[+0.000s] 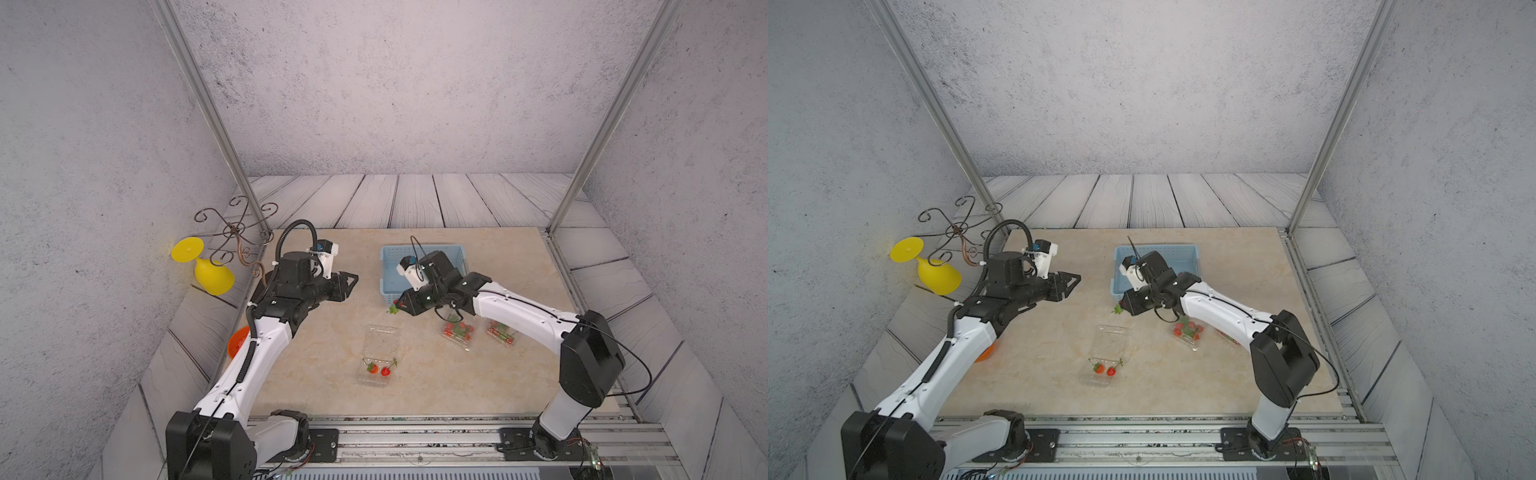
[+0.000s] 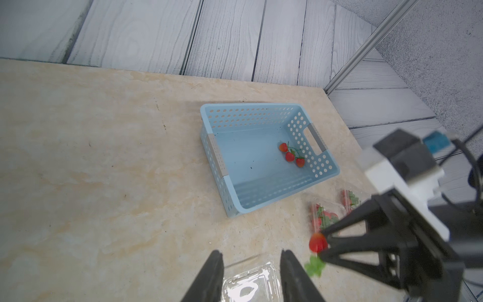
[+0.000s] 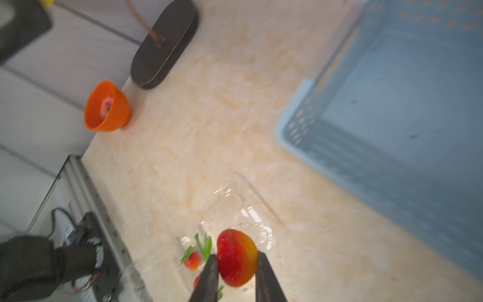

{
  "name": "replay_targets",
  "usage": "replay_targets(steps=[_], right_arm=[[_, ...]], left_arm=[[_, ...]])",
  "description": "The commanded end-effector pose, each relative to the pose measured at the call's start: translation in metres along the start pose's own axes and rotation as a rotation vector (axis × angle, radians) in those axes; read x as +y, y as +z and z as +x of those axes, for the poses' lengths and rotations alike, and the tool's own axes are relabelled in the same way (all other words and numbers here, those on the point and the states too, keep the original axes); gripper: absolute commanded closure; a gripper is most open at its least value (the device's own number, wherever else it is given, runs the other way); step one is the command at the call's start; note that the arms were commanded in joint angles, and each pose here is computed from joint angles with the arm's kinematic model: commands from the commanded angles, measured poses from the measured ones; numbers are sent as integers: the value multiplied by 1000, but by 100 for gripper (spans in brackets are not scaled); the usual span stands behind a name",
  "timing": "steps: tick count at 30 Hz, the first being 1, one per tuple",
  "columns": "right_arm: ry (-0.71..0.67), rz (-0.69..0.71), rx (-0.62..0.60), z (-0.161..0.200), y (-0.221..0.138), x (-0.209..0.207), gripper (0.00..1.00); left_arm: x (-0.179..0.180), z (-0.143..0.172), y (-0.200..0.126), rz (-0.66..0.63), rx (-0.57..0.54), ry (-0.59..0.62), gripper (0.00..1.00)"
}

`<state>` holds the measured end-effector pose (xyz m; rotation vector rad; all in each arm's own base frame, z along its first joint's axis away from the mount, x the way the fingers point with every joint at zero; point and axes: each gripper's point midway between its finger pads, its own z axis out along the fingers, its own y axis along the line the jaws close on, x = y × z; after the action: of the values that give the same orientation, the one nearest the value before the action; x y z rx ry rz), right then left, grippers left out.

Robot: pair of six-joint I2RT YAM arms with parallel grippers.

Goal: Pack strawberries into containers
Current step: Place the strawberry in the packing box.

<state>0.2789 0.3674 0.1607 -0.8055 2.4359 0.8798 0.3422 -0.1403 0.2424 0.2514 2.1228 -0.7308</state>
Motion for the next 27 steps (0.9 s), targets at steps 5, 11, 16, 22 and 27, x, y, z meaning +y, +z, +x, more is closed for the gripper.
replay_targets(steps=[5, 11, 16, 22, 27], right_arm=[[-32, -97, 180, 70, 34, 49, 79], [-84, -104, 288, 108, 54, 69, 79], [-114, -85, 352, 131, 65, 73, 79], [-163, -52, 424, 155, 70, 77, 77], [-185, -2, 467, 171, 74, 70, 75]], left_arm=[[-2, -8, -9, -8, -40, 21, 60], [-3, -10, -13, -10, -52, 26, 60], [-6, -10, -16, -6, -58, 30, 60], [-7, -12, -18, -5, -64, 31, 60], [-8, -12, -19, -4, -67, 34, 60]])
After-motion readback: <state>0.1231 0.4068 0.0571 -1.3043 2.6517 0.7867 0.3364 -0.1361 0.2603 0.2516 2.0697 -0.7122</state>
